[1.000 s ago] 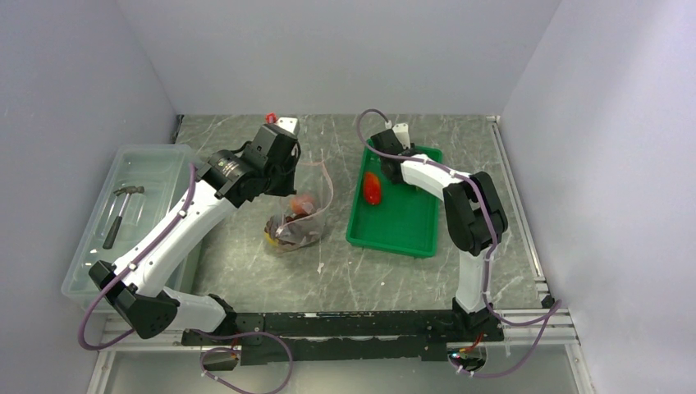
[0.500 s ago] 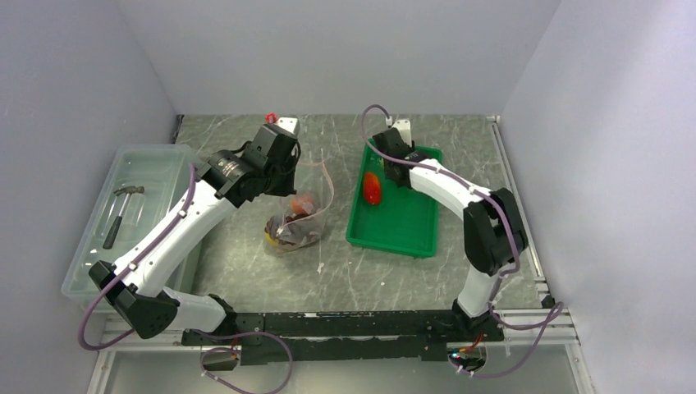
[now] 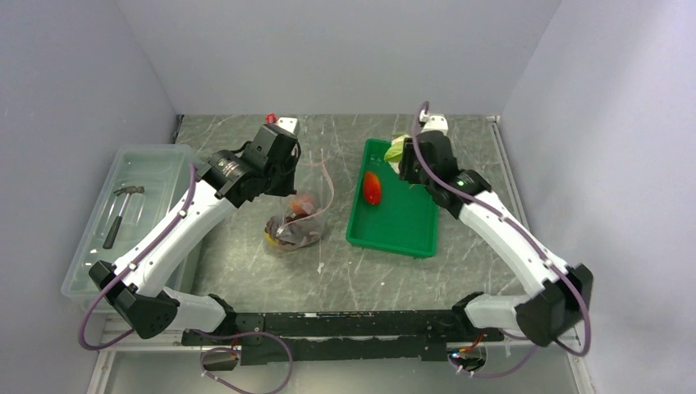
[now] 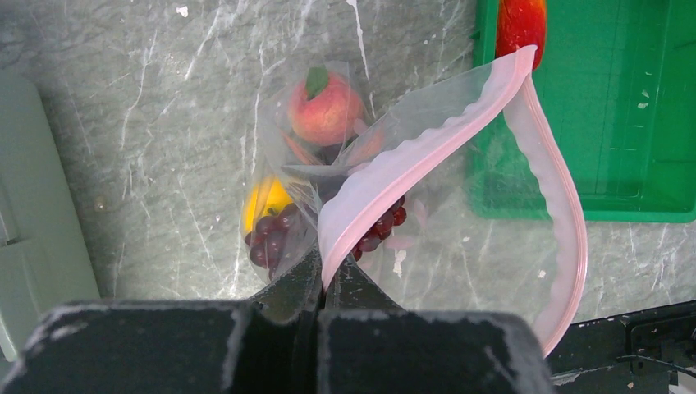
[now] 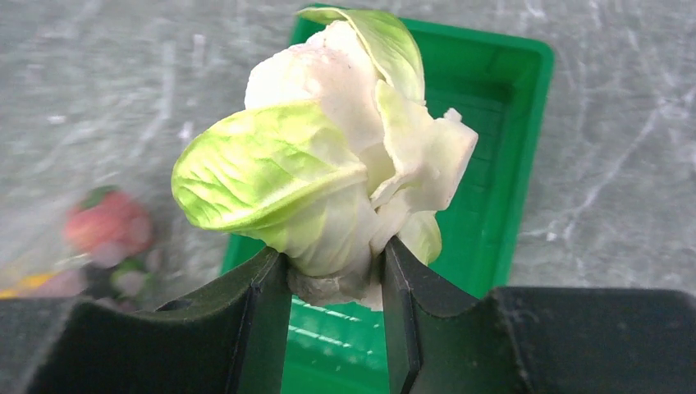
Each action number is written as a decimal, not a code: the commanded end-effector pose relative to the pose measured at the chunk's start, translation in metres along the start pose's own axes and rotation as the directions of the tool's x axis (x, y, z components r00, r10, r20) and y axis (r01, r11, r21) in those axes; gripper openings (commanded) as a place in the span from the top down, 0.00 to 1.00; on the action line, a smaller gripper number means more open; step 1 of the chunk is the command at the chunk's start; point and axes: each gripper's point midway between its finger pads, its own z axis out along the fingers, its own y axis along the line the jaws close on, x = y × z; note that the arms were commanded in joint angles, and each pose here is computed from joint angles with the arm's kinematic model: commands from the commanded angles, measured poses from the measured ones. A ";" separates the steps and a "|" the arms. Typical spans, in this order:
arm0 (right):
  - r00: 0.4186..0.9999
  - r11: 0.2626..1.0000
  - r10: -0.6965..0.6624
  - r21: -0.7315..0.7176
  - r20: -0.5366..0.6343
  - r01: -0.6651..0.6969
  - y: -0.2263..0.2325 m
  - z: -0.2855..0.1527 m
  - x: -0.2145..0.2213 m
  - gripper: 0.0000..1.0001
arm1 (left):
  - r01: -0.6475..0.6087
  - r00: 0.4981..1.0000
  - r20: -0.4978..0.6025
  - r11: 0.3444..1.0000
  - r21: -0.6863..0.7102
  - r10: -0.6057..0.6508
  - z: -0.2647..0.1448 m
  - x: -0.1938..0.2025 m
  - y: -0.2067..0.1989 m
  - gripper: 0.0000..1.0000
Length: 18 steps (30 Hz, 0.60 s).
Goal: Place the food in the zip-top bag and seal the zipper
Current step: Place the fake vegetable in the zipper food storage bag.
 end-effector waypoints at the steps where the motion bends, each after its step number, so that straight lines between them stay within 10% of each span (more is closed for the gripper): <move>1: 0.995 0.960 0.083 -0.273 0.049 -0.067 0.035 -0.049 -0.019 0.70 | 0.016 0.999 0.039 1.000 -0.003 -0.016 -0.005 -0.008 0.002 0.99; 18: 0.974 0.545 0.225 -0.829 -0.003 -0.128 0.117 -0.194 -0.051 0.72 | 0.022 0.998 0.055 0.999 0.028 -0.024 -0.009 -0.013 -0.003 1.00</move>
